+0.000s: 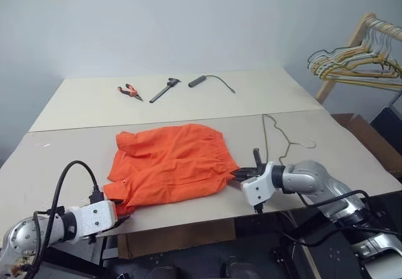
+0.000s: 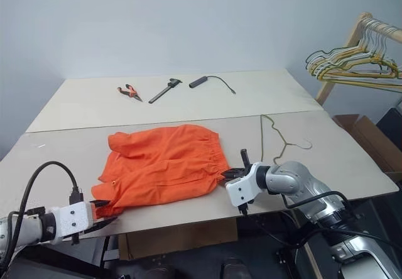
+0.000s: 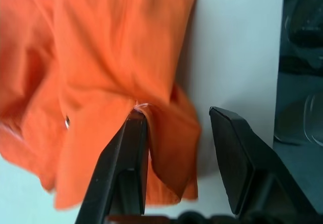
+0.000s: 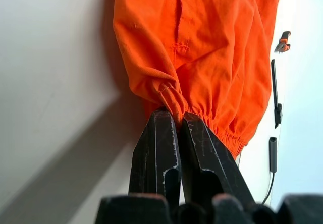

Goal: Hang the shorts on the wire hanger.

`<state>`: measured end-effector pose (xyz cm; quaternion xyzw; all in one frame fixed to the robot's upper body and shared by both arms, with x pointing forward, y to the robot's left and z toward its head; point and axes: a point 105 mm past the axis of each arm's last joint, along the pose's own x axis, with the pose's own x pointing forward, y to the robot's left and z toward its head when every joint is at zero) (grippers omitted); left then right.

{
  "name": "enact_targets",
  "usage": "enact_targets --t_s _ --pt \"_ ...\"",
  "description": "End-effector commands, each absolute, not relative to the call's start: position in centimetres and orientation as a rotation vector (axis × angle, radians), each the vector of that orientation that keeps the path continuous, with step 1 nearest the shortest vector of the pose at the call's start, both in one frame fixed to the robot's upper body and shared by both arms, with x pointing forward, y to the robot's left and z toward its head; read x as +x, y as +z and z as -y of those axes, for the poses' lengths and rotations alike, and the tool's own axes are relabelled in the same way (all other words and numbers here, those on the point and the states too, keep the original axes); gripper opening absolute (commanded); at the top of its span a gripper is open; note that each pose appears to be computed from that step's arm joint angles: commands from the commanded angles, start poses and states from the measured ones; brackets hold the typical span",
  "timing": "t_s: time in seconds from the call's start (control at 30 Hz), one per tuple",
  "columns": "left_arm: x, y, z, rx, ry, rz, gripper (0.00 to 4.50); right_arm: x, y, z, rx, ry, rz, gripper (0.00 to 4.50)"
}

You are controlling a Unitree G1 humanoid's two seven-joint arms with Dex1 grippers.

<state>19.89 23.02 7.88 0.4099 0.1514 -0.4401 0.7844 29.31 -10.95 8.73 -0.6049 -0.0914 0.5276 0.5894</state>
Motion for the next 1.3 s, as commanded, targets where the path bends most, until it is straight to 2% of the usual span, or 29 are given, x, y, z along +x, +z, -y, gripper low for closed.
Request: enact_targets --t_s 0.03,0.3,0.4,0.53,0.57,0.8,0.93,1.1,1.23,1.3 --pt "20.1 9.7 -22.3 0.907 -0.936 -0.248 2.02 29.4 10.1 10.9 -1.412 1.19 0.259 0.0" --pt "21.0 9.0 -23.2 0.923 -0.877 -0.286 2.02 29.5 10.0 11.0 -1.412 1.184 0.253 0.0" --pt "20.7 9.1 -23.0 0.913 -0.904 -0.289 1.45 29.5 10.0 11.1 -1.413 1.18 0.249 0.0" --pt "20.8 9.6 -22.6 0.882 -0.893 -0.267 0.12 29.5 9.9 11.3 -1.414 1.175 0.241 0.0" --pt "20.9 9.8 -22.6 0.887 -0.891 -0.262 0.05 29.5 9.9 11.3 -1.414 1.175 0.241 0.0" --pt "21.0 11.0 -22.7 0.844 -0.859 -0.25 0.05 29.5 10.1 11.3 -1.414 1.172 0.243 0.0" --pt "17.8 10.7 -22.7 0.748 -0.986 -0.347 0.05 28.0 10.0 12.1 -1.419 1.257 0.205 0.0" --pt "16.1 10.6 -22.9 0.665 -1.038 -0.427 0.05 25.9 9.8 13.0 -1.411 1.384 0.164 0.0" --pt "16.3 10.7 -22.5 0.626 -1.049 -0.422 0.05 25.8 9.9 12.8 -1.396 1.407 0.162 0.0" --pt "17.6 10.6 -22.3 0.643 -0.997 -0.379 0.05 26.3 10.2 12.5 -1.367 1.39 0.157 0.0"
